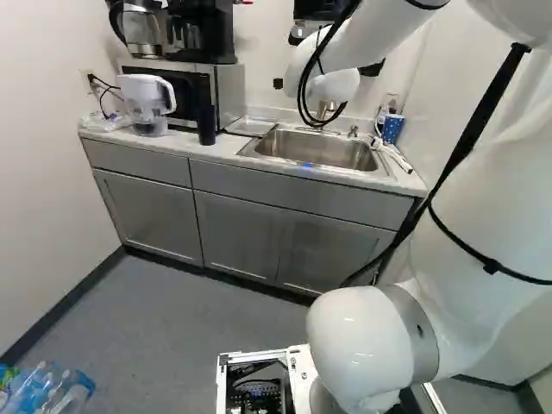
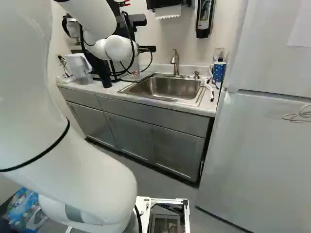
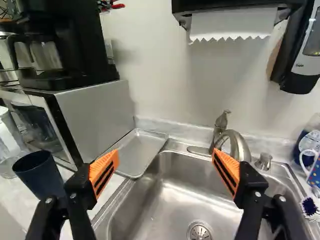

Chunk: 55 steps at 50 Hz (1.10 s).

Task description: Rinse the cup and place it in the tray

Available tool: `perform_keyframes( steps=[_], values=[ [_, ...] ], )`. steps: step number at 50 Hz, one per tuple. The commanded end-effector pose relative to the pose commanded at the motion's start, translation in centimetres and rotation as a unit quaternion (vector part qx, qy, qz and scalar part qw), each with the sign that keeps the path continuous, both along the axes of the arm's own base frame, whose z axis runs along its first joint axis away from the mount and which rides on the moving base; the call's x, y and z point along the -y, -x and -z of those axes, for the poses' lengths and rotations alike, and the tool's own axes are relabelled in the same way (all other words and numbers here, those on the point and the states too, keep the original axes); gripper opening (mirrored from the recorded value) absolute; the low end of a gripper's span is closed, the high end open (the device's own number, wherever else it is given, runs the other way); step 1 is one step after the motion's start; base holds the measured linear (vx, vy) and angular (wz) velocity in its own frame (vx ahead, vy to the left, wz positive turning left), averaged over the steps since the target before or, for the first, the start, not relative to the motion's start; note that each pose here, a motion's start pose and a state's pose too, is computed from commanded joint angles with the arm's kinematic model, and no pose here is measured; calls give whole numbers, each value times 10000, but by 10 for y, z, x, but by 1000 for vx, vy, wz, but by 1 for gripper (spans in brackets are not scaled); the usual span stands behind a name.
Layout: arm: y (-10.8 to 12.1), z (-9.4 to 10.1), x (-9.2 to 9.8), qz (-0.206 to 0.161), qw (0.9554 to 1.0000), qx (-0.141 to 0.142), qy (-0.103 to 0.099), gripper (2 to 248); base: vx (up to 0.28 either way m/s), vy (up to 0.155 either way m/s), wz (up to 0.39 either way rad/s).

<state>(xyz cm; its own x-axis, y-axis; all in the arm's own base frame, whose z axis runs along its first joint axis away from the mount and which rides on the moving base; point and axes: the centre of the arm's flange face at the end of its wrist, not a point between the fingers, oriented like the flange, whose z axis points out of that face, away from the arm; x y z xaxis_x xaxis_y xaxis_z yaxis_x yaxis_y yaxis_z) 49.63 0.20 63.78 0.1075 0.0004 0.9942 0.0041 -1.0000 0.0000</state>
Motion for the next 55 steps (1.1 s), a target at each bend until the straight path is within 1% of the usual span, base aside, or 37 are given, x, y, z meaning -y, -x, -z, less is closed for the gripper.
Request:
perform_keyframes(
  steps=[55],
  values=[
    [0,0,0,0,10000,0,0,247,106,2,4]
  ],
)
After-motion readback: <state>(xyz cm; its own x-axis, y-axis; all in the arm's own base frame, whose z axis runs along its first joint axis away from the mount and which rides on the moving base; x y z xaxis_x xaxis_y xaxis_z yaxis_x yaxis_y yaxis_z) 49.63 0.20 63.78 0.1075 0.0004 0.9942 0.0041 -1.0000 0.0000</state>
